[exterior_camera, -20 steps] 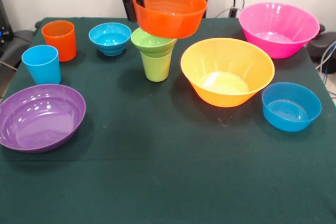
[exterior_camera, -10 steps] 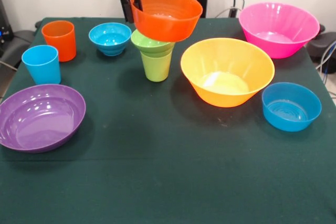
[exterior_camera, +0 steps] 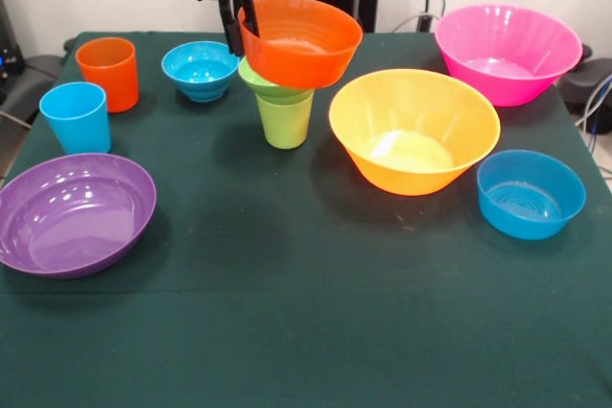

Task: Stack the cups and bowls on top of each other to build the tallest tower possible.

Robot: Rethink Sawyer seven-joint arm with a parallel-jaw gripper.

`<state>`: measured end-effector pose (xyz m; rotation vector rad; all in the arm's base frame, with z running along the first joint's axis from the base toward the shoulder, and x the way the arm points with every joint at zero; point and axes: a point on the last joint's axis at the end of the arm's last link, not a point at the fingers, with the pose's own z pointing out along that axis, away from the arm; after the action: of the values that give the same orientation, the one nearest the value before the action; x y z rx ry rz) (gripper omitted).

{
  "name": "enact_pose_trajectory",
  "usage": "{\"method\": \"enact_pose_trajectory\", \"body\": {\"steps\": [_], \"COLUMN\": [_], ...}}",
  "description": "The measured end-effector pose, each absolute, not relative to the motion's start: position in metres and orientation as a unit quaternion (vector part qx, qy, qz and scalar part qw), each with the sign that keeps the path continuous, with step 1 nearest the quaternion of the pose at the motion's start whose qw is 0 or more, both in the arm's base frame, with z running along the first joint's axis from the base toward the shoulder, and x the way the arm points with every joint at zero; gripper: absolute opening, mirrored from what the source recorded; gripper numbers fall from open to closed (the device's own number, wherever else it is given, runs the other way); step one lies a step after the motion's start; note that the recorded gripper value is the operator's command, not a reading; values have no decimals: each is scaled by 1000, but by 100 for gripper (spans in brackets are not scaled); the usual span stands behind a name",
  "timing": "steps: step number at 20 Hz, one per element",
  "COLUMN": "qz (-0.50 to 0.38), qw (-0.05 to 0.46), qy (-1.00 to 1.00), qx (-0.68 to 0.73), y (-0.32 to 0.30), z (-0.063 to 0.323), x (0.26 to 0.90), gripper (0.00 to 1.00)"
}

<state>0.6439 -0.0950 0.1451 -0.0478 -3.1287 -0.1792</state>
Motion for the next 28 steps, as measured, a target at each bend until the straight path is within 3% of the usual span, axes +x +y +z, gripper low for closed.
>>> {"method": "enact_pose_trajectory", "body": {"steps": [14, 28], "qz": [-51, -55], "qw": [6, 52], "qy": [-999, -997], "qx": [-10, -19], "y": [-95, -111], "z": [147, 140], "x": [638, 576], "gripper": [0, 0]}}
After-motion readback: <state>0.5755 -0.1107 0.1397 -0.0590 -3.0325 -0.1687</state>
